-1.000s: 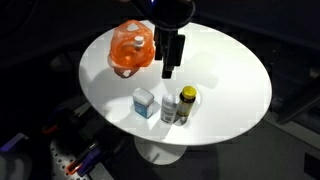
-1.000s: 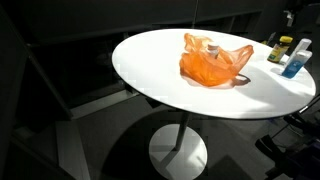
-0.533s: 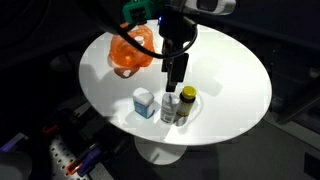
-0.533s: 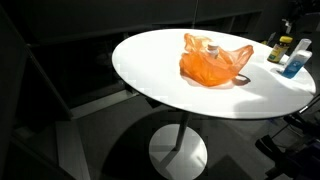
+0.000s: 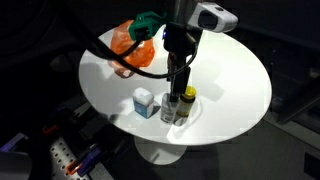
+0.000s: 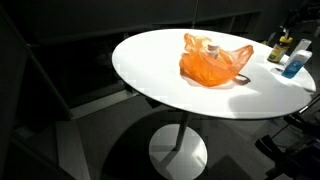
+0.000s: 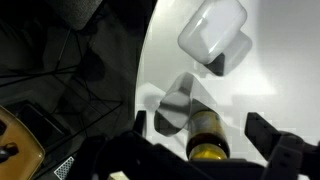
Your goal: Pick up the longest white container from the table and put it in the orange plastic bag
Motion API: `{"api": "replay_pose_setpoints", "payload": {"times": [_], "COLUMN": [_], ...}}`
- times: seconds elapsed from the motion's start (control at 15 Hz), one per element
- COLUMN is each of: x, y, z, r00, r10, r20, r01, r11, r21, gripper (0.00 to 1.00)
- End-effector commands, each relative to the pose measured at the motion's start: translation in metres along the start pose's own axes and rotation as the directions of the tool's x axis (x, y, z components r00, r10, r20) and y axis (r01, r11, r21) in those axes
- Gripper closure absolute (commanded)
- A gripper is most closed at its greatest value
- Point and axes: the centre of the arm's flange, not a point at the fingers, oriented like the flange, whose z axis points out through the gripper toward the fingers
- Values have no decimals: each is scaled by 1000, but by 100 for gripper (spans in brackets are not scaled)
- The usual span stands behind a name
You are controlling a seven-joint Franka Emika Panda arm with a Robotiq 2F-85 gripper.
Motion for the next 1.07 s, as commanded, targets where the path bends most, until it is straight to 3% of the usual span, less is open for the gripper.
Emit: {"api": "replay_pose_setpoints", "payload": {"times": [0.0, 0.8, 0.87, 0.93, 1.0], "x": [-5, 3, 3, 4, 4], "y": [4, 0, 0, 0, -1], "z": [5, 28, 30, 31, 32], "r00": [998, 989, 988, 988, 987], "r10": [53, 145, 150, 154, 156], "r20": [-22, -28, -28, -28, -28], "r01": [-53, -147, -151, -156, -157], "r11": [998, 986, 985, 984, 984], "r21": [-34, -82, -84, -84, -85], "gripper": [0, 0, 9, 25, 33]}}
